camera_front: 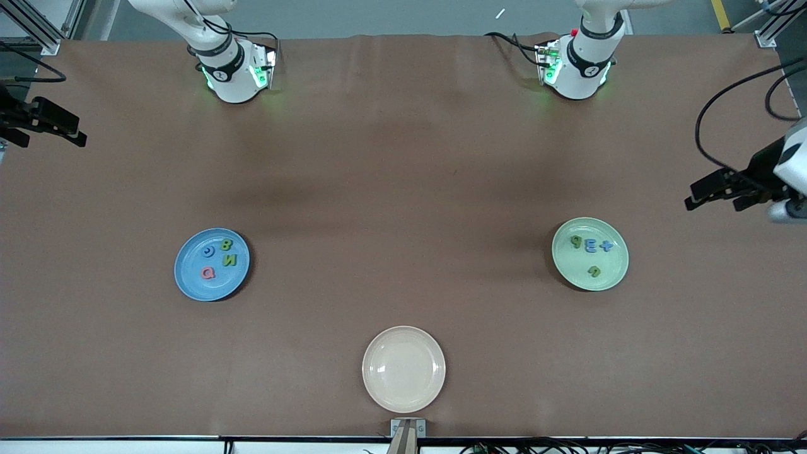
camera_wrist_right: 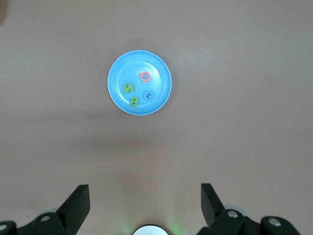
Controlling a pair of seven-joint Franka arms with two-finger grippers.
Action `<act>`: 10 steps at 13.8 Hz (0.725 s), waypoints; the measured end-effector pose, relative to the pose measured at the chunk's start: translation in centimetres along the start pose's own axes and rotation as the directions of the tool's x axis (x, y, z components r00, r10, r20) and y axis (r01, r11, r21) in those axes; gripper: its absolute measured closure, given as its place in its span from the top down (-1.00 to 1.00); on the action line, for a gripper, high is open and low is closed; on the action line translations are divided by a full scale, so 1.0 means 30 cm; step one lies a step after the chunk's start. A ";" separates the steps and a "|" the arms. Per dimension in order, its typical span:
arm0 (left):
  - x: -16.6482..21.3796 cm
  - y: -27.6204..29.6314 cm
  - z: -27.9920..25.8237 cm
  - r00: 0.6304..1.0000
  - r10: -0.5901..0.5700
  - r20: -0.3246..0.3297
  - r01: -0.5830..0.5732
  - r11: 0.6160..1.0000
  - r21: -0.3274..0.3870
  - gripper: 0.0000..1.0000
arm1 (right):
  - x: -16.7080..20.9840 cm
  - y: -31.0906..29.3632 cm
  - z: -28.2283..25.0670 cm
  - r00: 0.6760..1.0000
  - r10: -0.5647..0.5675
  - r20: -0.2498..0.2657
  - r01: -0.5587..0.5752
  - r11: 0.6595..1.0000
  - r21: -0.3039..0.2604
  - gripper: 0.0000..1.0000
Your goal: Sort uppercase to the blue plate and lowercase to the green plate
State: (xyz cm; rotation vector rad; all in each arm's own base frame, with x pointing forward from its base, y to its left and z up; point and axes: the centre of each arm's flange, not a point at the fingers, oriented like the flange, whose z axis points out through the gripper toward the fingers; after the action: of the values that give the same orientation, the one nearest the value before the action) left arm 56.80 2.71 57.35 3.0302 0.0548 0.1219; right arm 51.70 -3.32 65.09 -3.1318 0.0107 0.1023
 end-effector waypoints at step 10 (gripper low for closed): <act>-0.106 0.043 -0.366 0.992 0.031 -0.125 -0.023 0.997 0.068 1.00 | 0.002 0.002 0.014 1.000 0.001 0.007 -0.001 1.000 0.001 1.00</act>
State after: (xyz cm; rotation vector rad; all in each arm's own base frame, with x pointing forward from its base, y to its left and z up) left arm 52.78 2.49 68.12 3.0862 0.0283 0.3202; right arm 51.72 -3.37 64.67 -3.1307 0.0123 0.1127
